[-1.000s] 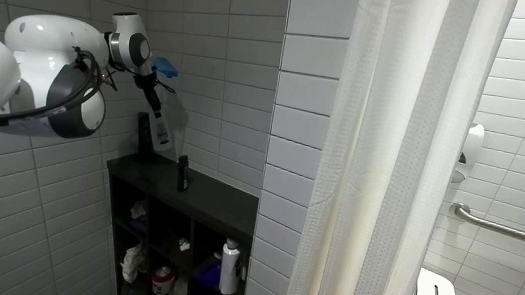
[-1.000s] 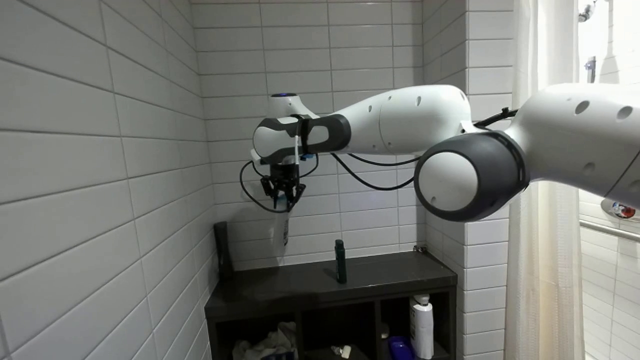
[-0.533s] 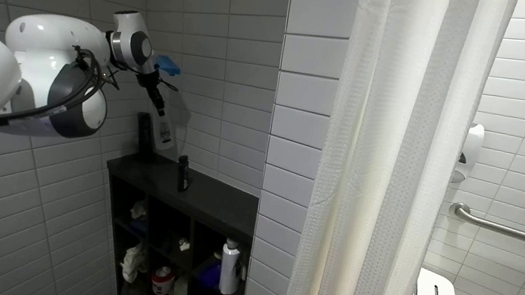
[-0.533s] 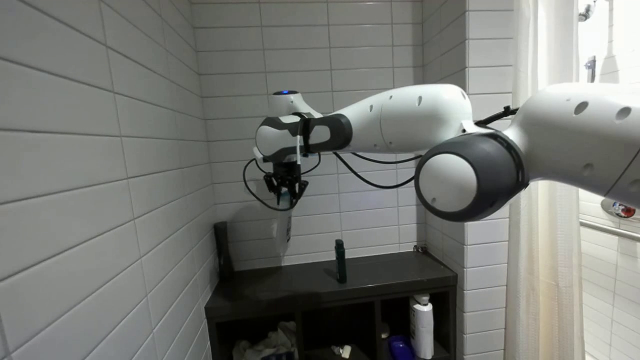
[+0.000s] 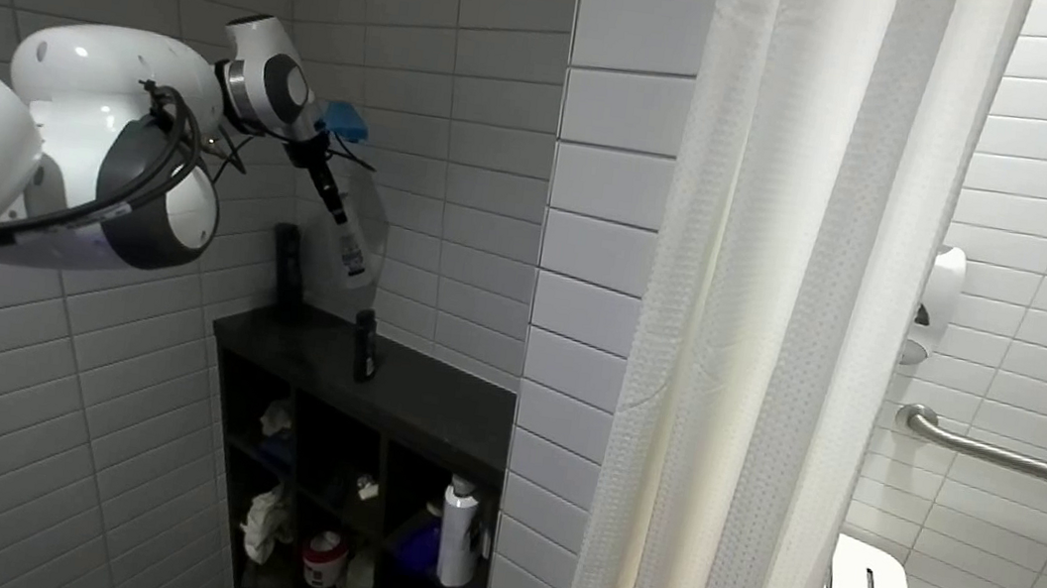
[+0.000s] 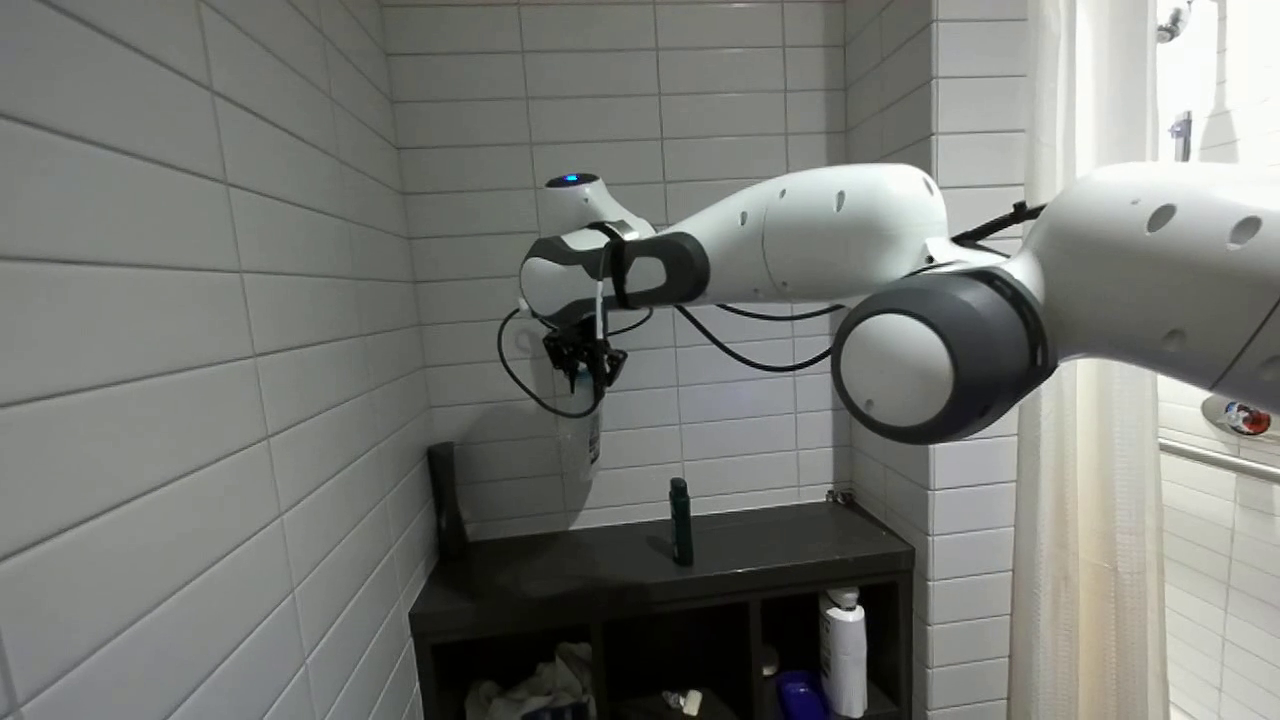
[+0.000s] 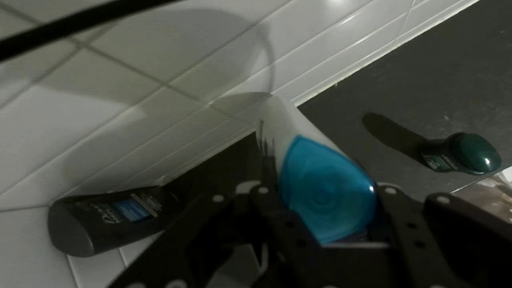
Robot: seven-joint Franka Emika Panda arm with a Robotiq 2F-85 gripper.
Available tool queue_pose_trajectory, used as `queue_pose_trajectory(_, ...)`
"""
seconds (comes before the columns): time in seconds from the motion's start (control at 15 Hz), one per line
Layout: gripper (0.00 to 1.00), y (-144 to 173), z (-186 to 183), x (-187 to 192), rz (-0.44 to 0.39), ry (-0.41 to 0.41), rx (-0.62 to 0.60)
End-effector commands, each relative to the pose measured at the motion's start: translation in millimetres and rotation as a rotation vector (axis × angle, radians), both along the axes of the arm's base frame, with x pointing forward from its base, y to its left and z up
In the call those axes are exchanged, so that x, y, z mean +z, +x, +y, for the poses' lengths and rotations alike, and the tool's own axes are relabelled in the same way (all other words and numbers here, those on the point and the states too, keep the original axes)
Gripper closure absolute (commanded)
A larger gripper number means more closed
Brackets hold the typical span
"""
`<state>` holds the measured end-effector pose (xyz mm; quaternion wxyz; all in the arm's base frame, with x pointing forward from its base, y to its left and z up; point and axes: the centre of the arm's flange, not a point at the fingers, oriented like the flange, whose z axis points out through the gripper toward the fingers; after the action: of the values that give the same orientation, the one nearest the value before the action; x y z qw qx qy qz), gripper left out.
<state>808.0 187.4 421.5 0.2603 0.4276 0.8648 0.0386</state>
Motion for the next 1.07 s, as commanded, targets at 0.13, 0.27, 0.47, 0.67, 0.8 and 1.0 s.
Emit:
queue_pose_trajectory(0.13,0.82,-12,-8,8,-0.044,0.030,-0.126)
queue_pose_trajectory(0.27,0.82,-17,-10,10,-0.058,0.050,-0.170)
queue_pose_trajectory(0.47,0.82,-22,-13,13,-0.080,0.071,-0.236)
queue_pose_trajectory(0.67,0.82,-26,-19,12,-0.095,0.110,-0.322)
queue_pose_trajectory(0.8,0.82,-30,-25,9,-0.101,0.152,-0.384)
queue_pose_trajectory(1.0,0.82,-30,-34,2,-0.091,0.215,-0.454)
